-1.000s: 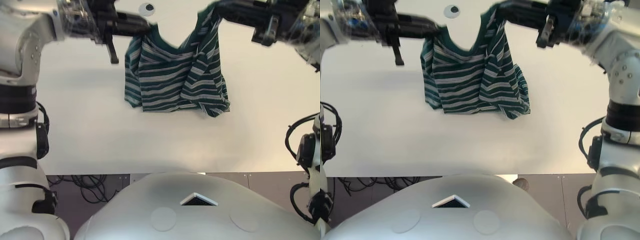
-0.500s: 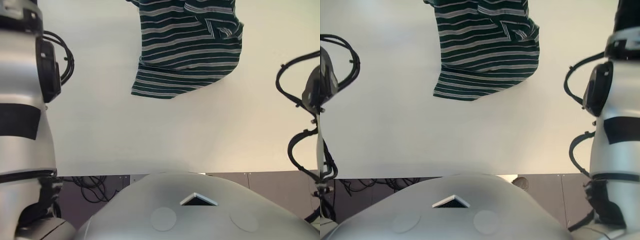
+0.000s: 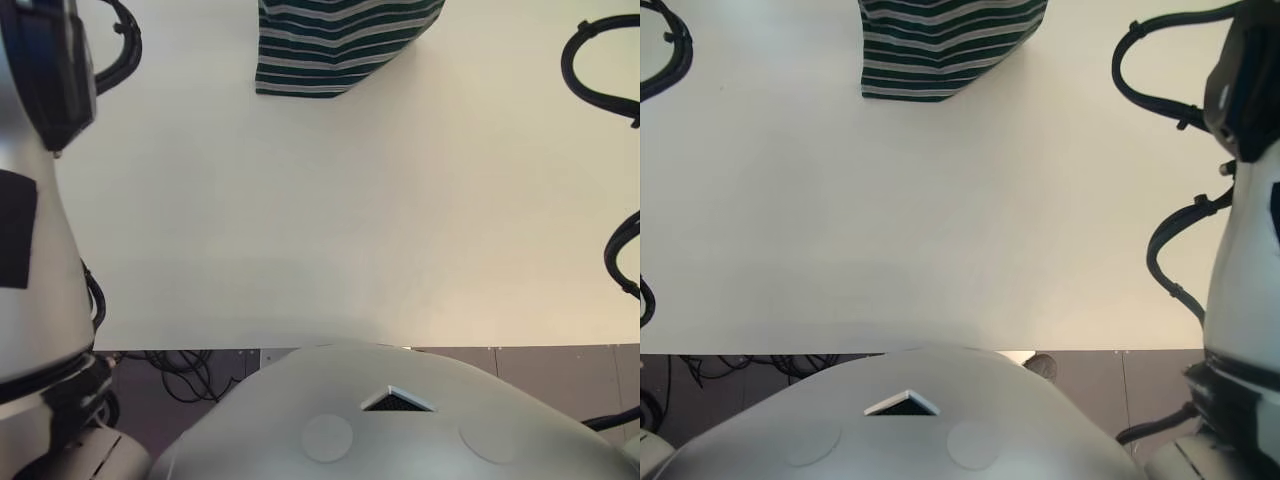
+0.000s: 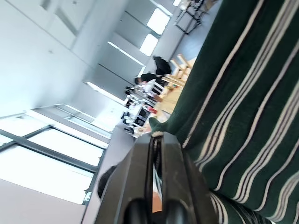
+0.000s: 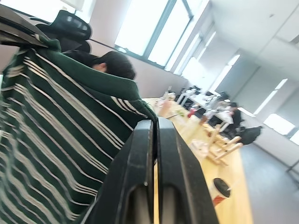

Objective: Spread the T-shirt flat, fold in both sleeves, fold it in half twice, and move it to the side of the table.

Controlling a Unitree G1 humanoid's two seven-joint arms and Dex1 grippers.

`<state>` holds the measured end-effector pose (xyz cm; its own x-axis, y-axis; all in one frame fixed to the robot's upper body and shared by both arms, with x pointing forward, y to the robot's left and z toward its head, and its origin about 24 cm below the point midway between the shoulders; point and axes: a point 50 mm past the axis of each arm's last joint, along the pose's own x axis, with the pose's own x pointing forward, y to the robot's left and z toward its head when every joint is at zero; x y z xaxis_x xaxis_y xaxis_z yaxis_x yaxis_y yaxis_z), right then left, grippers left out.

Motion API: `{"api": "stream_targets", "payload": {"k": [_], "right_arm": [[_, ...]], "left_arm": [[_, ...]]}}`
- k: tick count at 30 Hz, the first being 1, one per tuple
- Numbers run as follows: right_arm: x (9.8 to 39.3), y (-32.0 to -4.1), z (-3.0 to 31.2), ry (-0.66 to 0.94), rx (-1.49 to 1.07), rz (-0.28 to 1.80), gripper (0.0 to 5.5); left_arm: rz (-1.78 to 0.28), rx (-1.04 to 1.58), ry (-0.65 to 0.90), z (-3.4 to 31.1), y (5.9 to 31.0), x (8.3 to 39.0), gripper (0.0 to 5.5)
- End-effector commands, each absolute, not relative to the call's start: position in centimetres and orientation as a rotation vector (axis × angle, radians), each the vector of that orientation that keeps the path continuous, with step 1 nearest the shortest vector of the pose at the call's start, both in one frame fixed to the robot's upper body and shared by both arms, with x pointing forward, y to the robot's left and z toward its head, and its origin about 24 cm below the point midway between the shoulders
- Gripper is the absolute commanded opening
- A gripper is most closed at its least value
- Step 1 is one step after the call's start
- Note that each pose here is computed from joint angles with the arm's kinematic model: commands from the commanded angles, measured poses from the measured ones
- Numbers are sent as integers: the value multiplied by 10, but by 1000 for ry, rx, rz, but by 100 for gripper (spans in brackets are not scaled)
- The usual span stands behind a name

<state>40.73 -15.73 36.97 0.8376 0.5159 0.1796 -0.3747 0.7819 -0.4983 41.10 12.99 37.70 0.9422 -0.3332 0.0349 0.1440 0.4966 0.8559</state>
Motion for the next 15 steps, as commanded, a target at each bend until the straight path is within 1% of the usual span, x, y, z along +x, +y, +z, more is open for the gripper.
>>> {"api": "stream_targets", "payload": {"k": [1, 5, 6, 10, 13, 15], "right_arm": [[399, -146, 400, -418, -485, 438, 0], [398, -144, 404, -446, -472, 432, 0], [398, -143, 403, -446, -474, 439, 0], [404, -144, 378, -386, -481, 516, 0], [406, -155, 361, -370, -470, 578, 0], [405, -164, 352, -368, -448, 626, 0]], "left_arm": [[-231, 1038, -267, 397, 127, 405, 0], [-209, 1030, -296, 401, 127, 404, 0], [-215, 1046, -290, 397, 127, 405, 0], [-328, 1071, -211, 363, 124, 414, 0], [-418, 1080, -170, 343, 127, 417, 0], [-484, 1076, -160, 336, 131, 416, 0]]}}
